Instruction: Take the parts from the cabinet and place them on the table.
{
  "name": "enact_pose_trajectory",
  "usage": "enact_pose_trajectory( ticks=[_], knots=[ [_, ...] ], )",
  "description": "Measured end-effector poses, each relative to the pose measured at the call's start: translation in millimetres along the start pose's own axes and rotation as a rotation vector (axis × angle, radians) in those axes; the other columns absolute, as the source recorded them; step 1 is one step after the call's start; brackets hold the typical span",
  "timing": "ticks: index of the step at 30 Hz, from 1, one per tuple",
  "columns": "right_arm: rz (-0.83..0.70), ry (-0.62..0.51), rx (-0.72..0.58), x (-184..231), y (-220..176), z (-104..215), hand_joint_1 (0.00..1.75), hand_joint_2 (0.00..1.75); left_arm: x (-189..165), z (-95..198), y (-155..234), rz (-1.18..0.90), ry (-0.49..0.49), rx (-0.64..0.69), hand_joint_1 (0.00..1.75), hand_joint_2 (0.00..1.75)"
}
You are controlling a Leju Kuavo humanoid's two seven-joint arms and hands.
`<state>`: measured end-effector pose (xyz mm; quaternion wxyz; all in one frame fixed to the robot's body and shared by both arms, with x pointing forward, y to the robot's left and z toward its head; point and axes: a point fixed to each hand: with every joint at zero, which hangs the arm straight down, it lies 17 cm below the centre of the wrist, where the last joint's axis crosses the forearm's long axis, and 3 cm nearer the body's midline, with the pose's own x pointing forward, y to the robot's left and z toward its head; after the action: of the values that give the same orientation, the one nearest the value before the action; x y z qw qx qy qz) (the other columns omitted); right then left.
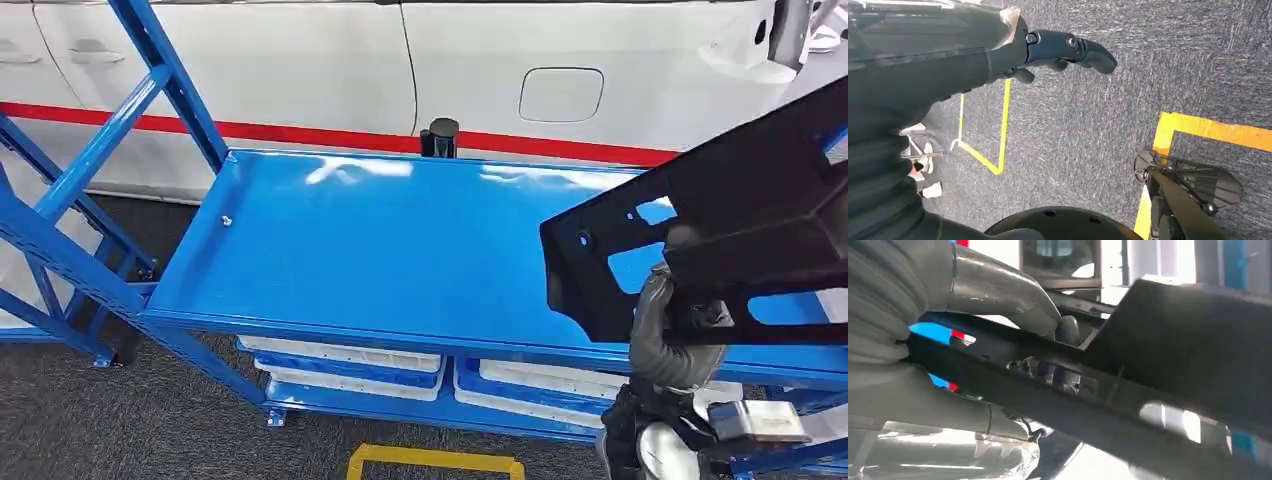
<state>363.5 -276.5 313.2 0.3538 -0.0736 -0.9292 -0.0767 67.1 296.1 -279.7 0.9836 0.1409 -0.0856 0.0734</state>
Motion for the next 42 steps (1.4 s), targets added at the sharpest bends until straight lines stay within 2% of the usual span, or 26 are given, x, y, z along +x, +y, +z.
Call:
enact_pose_trajectory(
  ticks=[14,42],
  knots=[
    [0.004,-0.049,0.028,24.4,10.8,4.3,1.75,1.75,3.8,-0.1,-1.0,0.025,-0.016,-0.014,0.0,1.75],
    [0.016,-0.014,0.052,14.4,14.8,0.8,1.75,1.75,6.9,1.2,-2.8,0.092,-0.026,0.0,0.0,1.75]
  ],
)
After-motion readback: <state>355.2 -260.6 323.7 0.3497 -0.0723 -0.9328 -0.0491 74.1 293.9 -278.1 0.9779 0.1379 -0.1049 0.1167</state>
